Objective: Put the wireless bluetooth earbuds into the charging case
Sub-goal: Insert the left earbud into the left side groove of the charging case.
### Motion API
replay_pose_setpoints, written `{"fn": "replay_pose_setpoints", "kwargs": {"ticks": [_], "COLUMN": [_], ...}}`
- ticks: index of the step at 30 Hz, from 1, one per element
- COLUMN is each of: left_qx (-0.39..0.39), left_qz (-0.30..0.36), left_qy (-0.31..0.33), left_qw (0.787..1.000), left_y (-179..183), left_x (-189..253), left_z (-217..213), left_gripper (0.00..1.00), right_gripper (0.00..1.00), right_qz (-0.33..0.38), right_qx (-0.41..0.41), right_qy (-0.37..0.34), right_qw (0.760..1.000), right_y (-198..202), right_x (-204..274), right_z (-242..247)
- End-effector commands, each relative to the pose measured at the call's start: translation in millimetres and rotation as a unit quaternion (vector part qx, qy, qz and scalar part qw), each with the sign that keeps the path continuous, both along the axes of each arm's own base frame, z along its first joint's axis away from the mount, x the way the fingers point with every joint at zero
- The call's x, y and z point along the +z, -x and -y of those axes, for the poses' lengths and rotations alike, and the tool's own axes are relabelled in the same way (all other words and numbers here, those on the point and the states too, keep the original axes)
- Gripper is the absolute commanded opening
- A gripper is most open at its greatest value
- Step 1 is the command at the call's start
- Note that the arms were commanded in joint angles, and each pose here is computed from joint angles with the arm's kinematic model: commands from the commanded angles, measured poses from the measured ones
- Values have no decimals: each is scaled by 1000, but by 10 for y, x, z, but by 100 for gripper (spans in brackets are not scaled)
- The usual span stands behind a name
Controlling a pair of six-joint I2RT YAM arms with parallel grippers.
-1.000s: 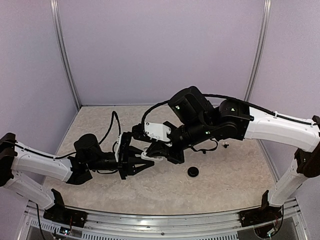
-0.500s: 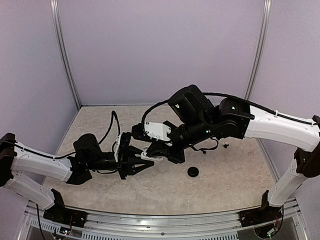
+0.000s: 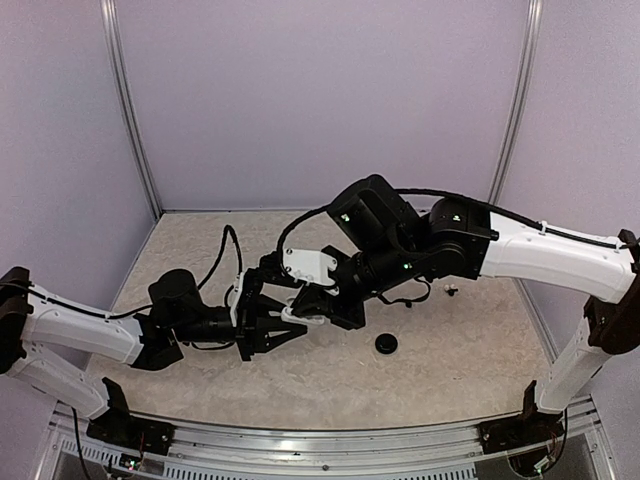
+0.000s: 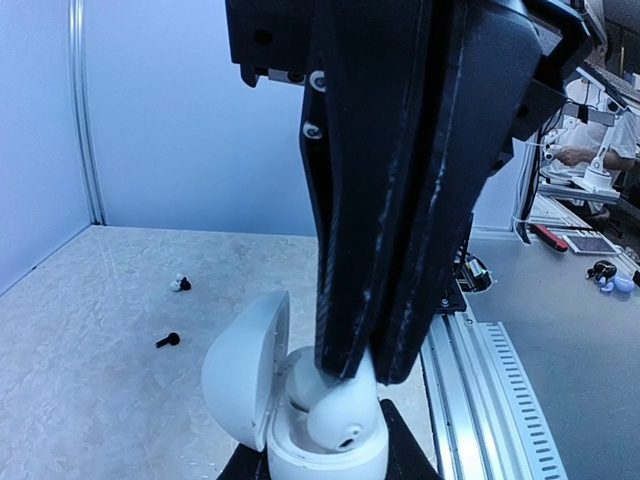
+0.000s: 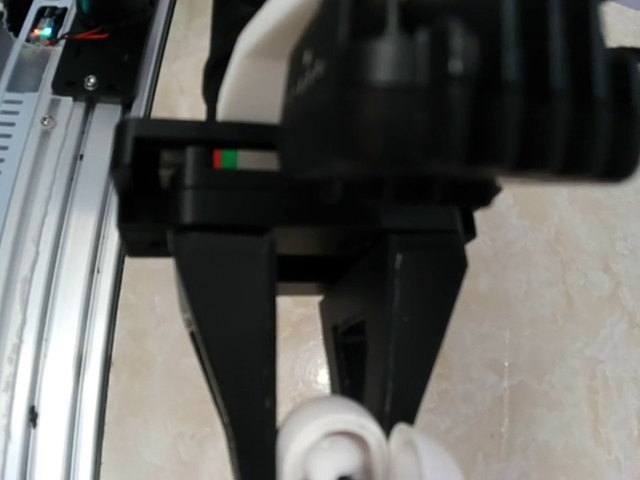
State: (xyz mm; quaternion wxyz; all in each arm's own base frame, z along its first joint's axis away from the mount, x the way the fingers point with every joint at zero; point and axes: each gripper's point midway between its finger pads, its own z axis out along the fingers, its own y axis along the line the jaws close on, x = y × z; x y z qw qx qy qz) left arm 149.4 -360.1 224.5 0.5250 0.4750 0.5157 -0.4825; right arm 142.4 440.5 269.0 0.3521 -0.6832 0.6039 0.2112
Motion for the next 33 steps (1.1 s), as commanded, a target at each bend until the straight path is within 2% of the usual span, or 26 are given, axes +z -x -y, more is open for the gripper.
{"fn": "replay_pose_setpoints", "kwargs": {"ticks": [1, 18, 25, 33], "left_qx": [-25, -26, -23, -19], "left_qz": [65, 66, 69, 74], "left_qy": [69, 77, 79, 83], "left_qw": [995, 995, 994, 994], "left_y": [177, 192, 190, 178], "left_x": [449, 461, 456, 478], "left_z": [-41, -61, -80, -111], "left_gripper": [1, 1, 1, 1], "right_gripper": [1, 10, 0, 0], "right_qz": [7, 15, 18, 16], "right_qx": [-24, -34, -27, -26], "right_qy": [39, 15, -3, -32], "right_qw": [999, 999, 999, 999], "right_y": [-83, -104, -68, 8], "right_x": [-170, -36, 114, 345], "right_z": [70, 82, 106, 216]}}
